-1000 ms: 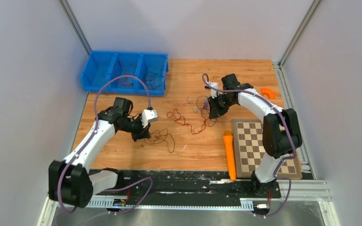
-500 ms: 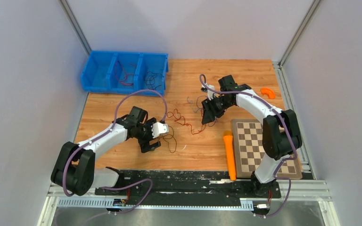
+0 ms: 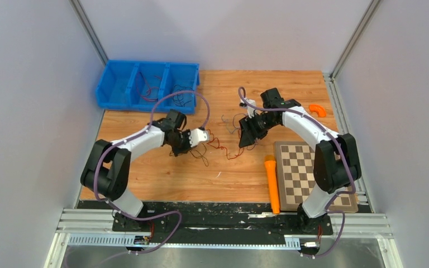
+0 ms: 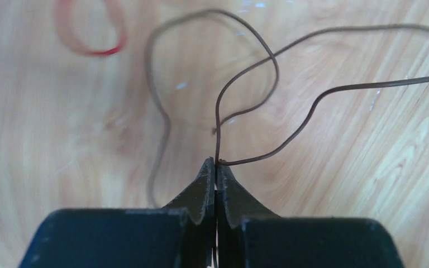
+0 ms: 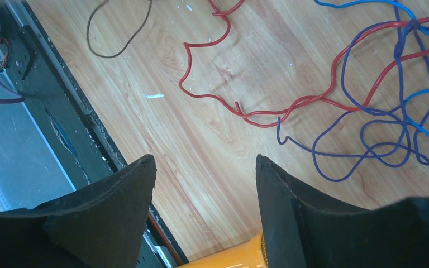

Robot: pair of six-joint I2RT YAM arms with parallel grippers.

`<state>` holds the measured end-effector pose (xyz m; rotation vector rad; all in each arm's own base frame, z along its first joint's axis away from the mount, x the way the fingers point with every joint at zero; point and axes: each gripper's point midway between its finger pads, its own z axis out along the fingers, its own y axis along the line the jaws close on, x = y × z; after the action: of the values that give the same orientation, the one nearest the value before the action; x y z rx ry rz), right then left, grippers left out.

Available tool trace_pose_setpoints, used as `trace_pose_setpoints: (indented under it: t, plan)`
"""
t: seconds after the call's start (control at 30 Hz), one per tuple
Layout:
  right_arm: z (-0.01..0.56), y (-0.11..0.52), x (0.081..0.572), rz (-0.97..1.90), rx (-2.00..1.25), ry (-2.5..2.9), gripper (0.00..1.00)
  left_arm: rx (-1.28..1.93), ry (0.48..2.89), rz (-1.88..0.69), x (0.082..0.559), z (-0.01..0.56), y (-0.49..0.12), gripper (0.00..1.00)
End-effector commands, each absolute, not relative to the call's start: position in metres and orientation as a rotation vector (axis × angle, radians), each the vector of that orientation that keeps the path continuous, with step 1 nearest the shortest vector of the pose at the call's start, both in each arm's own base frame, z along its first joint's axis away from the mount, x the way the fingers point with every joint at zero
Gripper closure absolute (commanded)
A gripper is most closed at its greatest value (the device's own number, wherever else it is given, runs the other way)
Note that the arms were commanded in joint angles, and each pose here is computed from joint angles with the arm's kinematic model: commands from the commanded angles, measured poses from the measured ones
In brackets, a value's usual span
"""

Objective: Untangle the cables

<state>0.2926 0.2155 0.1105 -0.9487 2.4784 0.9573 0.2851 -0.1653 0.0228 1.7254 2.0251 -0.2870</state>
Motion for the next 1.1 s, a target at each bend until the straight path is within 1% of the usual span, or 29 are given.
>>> trace_pose_setpoints:
  t: [0.0, 0.1, 0.17, 0.2, 0.23, 0.27, 0.3, 0.33, 0.37, 0.4, 0.43, 0.47, 0.57, 0.6, 0.63, 0.67, 0.7, 0.73, 0.77, 0.8, 0.83, 0.87, 0.9, 0.93, 0.97, 1.0, 1.03, 1.07]
  plan:
    - [0.133, 0.211, 0.295, 0.931, -0.967, 2.397, 0.35, 1.406, 2.052, -0.486, 0.299, 0.123, -0.162, 1.0]
    - [0.137, 0.211, 0.295, 0.949, -0.957, 2.386, 0.35, 1.086, 2.002, -0.526, 0.326, 0.209, -0.162, 1.0]
    - [0.139, 0.214, 0.295, 0.97, -0.946, 2.381, 0.35, 0.911, 1.956, -0.423, 0.353, 0.249, -0.151, 1.0]
    - [0.14, 0.215, 0.296, 0.978, -0.94, 2.378, 0.35, 0.836, 1.966, -0.338, 0.368, 0.256, -0.141, 1.0]
    - [0.14, 0.216, 0.297, 0.981, -0.933, 2.378, 0.35, 0.744, 1.928, -0.313, 0.384, 0.278, -0.139, 1.0]
    - [0.141, 0.216, 0.299, 0.985, -0.925, 2.379, 0.35, 0.67, 1.953, -0.253, 0.4, 0.277, -0.13, 1.0]
    - [0.141, 0.217, 0.3, 0.987, -0.921, 2.38, 0.35, 0.582, 1.923, -0.246, 0.415, 0.297, -0.128, 1.0]
    - [0.141, 0.217, 0.3, 0.987, -0.918, 2.379, 0.35, 0.512, 1.967, -0.195, 0.433, 0.285, -0.12, 1.0]
    - [0.141, 0.217, 0.3, 0.99, -0.916, 2.381, 0.35, 0.418, 1.947, -0.182, 0.447, 0.302, -0.116, 1.0]
    - [0.142, 0.217, 0.3, 0.991, -0.913, 2.381, 0.35, 0.373, 1.985, -0.172, 0.464, 0.286, -0.114, 1.0]
    - [0.142, 0.216, 0.3, 0.991, -0.908, 2.382, 0.34, 0.269, 1.987, -0.153, 0.485, 0.285, -0.11, 1.0]
    - [0.142, 0.216, 0.3, 0.993, -0.904, 2.383, 0.34, 0.233, 1.984, -0.151, 0.495, 0.285, -0.11, 1.0]
    - [0.141, 0.214, 0.301, 0.992, -0.892, 2.392, 0.34, 0.058, 1.969, -0.051, 0.543, 0.27, -0.095, 1.0]
    - [0.139, 0.213, 0.302, 0.99, -0.886, 2.396, 0.34, 0.043, 1.937, -0.044, 0.555, 0.275, -0.095, 1.0]
    - [0.138, 0.211, 0.302, 0.987, -0.881, 2.4, 0.34, 0.054, 1.966, -0.043, 0.567, 0.254, -0.097, 1.0]
    - [0.136, 0.209, 0.304, 0.981, -0.876, 2.408, 0.34, 0.064, 1.952, -0.05, 0.576, 0.253, -0.099, 1.0]
    - [0.135, 0.207, 0.305, 0.977, -0.871, 2.413, 0.34, 0.08, 1.988, -0.065, 0.584, 0.231, -0.103, 1.0]
    - [0.133, 0.205, 0.307, 0.973, -0.865, 2.416, 0.34, 0.093, 1.99, -0.075, 0.59, 0.229, -0.106, 0.96]
    - [0.132, 0.204, 0.309, 0.972, -0.859, 2.422, 0.34, 0.116, 2.029, -0.09, 0.595, 0.208, -0.11, 0.87]
    - [0.132, 0.203, 0.31, 0.97, -0.86, 2.421, 0.34, 0.132, 2.033, -0.091, 0.598, 0.213, -0.111, 0.61]
    - [0.132, 0.203, 0.31, 0.968, -0.865, 2.421, 0.34, 0.148, 2.055, -0.112, 0.6, 0.205, -0.112, 0.49]
    - [0.132, 0.202, 0.31, 0.968, -0.869, 2.42, 0.34, 0.159, 2.06, -0.143, 0.598, 0.212, -0.114, 0.29]
    - [0.132, 0.202, 0.309, 0.971, -0.875, 2.419, 0.34, 0.182, 2.041, -0.205, 0.594, 0.227, -0.116, 0.22]
    - [0.132, 0.202, 0.307, 0.976, -0.88, 2.417, 0.34, 0.203, 2.041, -0.239, 0.587, 0.231, -0.118, 0.08]
    - [0.131, 0.202, 0.305, 0.984, -0.88, 2.418, 0.34, 0.255, 1.995, -0.307, 0.574, 0.257, -0.124, 0.04]
    - [0.131, 0.203, 0.302, 0.992, -0.882, 2.419, 0.34, 0.321, 1.96, -0.322, 0.556, 0.276, -0.126, 0.01]
    - [0.13, 0.203, 0.301, 1.001, -0.878, 2.421, 0.34, 0.413, 1.927, -0.403, 0.539, 0.286, -0.139, 0.01]
    - [0.13, 0.204, 0.299, 1.009, -0.873, 2.423, 0.34, 0.549, 1.878, -0.485, 0.507, 0.294, -0.152, 0.0]
